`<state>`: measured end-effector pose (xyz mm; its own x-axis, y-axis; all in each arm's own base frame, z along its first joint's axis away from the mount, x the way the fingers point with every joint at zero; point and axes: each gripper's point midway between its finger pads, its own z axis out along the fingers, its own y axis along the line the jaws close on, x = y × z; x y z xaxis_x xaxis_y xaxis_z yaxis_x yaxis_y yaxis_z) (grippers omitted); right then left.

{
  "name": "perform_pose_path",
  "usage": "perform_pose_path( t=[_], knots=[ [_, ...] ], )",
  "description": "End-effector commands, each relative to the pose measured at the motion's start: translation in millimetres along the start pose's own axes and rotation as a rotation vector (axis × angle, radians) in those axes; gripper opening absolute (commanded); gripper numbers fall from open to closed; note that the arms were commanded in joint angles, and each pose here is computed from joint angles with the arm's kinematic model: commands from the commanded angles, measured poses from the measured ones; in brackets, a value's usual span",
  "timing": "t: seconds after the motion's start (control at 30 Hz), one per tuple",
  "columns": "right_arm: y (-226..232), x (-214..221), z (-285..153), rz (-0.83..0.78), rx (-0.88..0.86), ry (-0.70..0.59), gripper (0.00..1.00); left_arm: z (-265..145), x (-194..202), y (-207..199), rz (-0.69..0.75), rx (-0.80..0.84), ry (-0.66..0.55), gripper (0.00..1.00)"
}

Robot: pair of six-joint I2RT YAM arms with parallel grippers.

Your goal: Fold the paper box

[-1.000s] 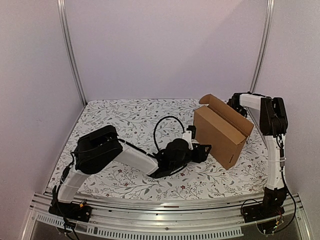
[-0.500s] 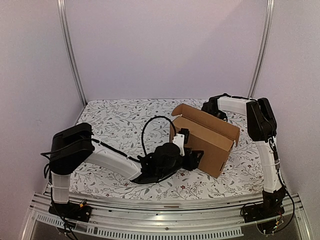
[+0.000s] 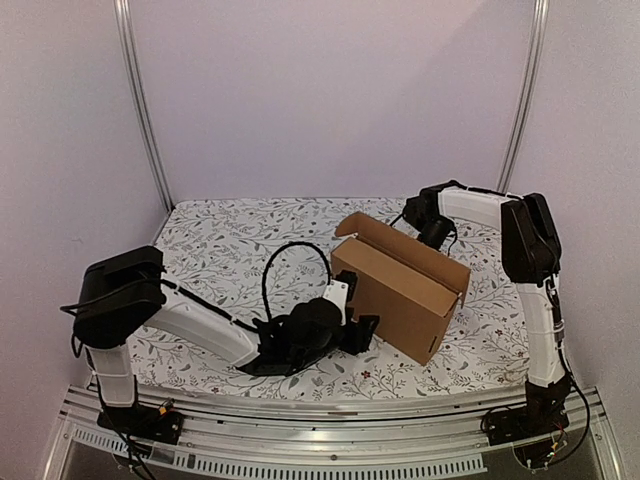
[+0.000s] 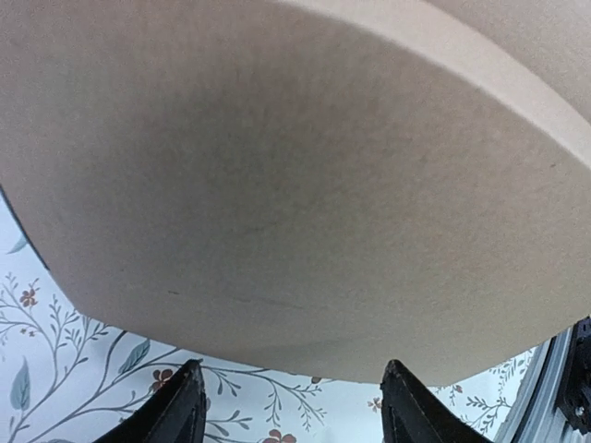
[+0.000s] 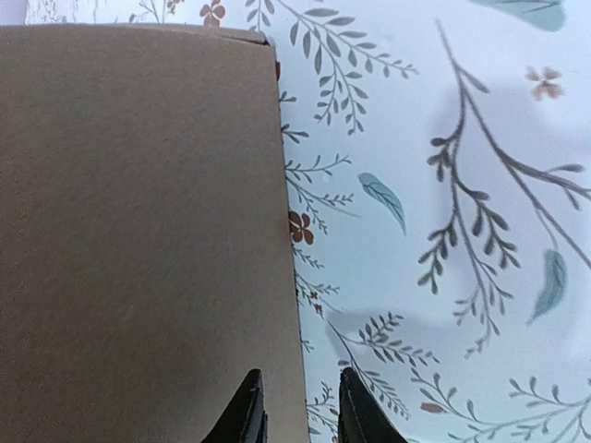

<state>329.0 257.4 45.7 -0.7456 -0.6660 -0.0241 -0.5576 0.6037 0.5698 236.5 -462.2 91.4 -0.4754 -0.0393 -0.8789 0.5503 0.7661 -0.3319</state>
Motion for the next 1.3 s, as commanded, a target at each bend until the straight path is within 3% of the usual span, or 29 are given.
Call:
perform_pose_path(
  t=[0.0, 0.2, 0.33, 0.5, 0.67, 0.83, 0.93, 1.27],
  knots=[
    [-5.3, -4.9, -53.6, -0.001, 0.048, -0.111, 0.28, -25.5, -25.7, -13.3, 0.098, 0.03, -0.019, 0.65],
    [-17.0, 8.7, -94.4, 0.008, 0.034, -0.175, 0.31, -52.9, -55.6, -2.8, 0.269, -0.039, 0.001, 0.67],
    [-13.0, 29.1, -115.4, -0.061, 0.045, -0.192, 0.35, -66.9, -100.6, 7.5, 0.378, -0.091, -0.007, 0.7],
    [0.6, 51.3, -139.9, -0.226, 0.152, -0.234, 0.43, -74.0, -137.3, 23.4, 0.546, -0.041, 0.174, 0.69],
    [13.9, 25.9, -165.3, -0.255, 0.162, -0.358, 0.46, -76.3, -119.0, 32.3, 0.617, -0.018, 0.333, 0.61],
    [9.7, -19.5, -150.0, -0.178, 0.046, -0.389, 0.36, -56.2, -92.3, 29.3, 0.551, 0.021, 0.361, 0.39],
    [13.8, -38.5, -126.7, -0.17, 0.011, -0.349, 0.32, -34.8, -90.4, 30.1, 0.52, -0.009, 0.342, 0.32],
    [69.0, -65.8, -71.2, -0.244, -0.133, -0.276, 0.33, 11.6, -128.6, 24.1, 0.465, -0.101, 0.148, 0.29]
  ],
)
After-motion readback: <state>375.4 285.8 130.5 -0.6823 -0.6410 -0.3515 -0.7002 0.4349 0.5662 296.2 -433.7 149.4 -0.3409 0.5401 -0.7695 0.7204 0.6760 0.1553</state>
